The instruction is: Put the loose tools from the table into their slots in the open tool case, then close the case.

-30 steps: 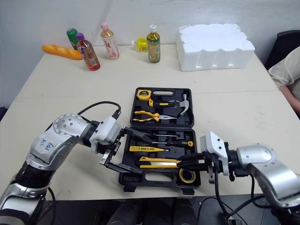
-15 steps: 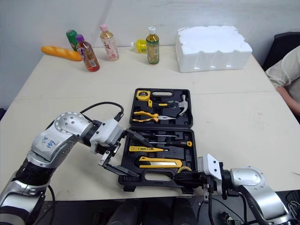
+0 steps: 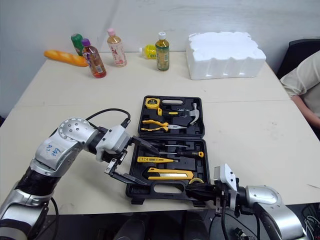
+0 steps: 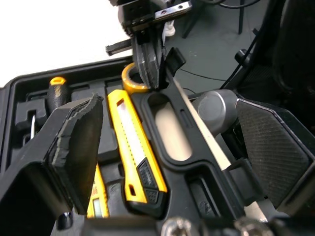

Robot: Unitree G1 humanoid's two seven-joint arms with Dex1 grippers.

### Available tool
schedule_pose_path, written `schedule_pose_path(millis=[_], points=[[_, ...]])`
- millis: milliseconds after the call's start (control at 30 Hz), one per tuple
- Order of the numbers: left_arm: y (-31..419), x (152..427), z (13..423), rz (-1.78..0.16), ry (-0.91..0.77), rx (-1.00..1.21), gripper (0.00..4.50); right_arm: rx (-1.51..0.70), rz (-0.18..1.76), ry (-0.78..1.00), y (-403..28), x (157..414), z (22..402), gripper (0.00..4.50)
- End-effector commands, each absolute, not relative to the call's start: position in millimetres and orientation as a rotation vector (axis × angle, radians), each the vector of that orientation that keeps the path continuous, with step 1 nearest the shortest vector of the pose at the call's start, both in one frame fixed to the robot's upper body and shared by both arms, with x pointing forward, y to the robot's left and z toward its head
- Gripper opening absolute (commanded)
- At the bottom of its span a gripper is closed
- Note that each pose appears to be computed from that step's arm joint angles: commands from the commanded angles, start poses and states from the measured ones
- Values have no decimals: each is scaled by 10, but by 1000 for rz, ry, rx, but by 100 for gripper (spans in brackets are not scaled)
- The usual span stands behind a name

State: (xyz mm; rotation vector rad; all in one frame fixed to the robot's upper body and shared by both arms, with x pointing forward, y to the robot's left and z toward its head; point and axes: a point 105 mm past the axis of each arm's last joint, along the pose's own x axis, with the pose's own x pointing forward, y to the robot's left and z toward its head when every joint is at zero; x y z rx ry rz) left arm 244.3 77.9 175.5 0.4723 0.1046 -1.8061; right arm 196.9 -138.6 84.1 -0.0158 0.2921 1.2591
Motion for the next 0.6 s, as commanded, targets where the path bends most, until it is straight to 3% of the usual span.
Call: schedule_pose_path(millis=[33,133,233,467,500,600], points=[[992,2619,1737,-1644,126,450,450,-31,1191,178,-1332,2089,1281,5],[1221,2780,1729,-1499,126,432,450,-138,1035,163,-1516,2304,1437,5],[1631,3060,1659,-1266,143,436,366,-325,781,210,-2003,2633,1503,0],[1842,3390,1299,-1134,272,465,30,-406,633,351,-2354,2929,1308,0],[1827,3450,1263,-1112,278,464,11,-414,644,356,-2328,2959,1282,0],[1706,3565,1223,-1094,271,438,11,-422,684,352,-2207,3055,1251,0]])
